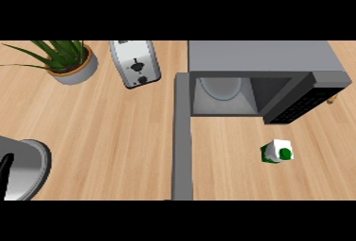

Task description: Pick up the milk, place it into the microwave and close the microwave

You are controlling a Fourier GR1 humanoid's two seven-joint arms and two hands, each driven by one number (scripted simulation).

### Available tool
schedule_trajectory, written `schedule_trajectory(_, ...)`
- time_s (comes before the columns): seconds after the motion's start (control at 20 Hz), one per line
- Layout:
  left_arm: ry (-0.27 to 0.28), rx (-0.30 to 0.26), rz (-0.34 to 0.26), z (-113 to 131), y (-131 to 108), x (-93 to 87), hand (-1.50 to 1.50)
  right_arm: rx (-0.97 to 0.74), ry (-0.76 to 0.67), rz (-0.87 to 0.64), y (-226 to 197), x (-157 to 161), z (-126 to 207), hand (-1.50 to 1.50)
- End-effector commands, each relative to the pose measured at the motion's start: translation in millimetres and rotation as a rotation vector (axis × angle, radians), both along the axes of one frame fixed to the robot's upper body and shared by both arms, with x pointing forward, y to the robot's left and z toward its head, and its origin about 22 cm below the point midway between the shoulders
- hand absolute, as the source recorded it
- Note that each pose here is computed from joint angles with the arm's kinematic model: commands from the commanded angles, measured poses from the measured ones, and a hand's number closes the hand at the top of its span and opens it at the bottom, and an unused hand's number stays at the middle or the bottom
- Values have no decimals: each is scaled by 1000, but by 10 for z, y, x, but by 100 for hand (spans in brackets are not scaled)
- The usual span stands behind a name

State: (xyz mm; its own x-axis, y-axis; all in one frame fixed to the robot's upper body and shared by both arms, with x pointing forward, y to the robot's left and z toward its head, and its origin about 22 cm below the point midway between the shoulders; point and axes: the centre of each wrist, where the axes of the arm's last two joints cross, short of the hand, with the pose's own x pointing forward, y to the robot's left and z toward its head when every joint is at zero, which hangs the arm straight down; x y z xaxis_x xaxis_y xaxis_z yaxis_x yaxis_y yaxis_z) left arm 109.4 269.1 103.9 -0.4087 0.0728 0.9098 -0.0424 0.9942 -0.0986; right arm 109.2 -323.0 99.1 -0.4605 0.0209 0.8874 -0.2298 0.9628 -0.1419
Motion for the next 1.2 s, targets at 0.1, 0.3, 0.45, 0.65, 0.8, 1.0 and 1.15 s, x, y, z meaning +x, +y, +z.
schedule_trajectory(0.1, -9, -2, -10, -166, -37, -229, -150, -22, -12, -42, -65, 129, -91, -150)
schedule_trajectory(0.3, 15, -6, 2, -251, 178, -409, -150, -48, 10, -70, 43, 228, -205, -150)
schedule_trajectory(0.45, 3, 0, 5, -175, 163, -508, -150, -72, 38, -76, 118, 293, -434, -150)
schedule_trajectory(0.65, -2, -1, -21, -189, 222, -617, -150, -101, 42, -65, 178, 396, -643, -150)
schedule_trajectory(0.8, 2, 29, 30, -109, 372, -690, -150, -109, 49, -80, 123, 515, -704, -150)
schedule_trajectory(1.0, 3, 6, 19, -255, 336, -677, -150, -151, 60, -94, 154, 850, -808, -150)
schedule_trajectory(1.15, 12, 9, 7, -268, 531, -706, -150, -169, 63, -104, 65, 763, -1052, -150)
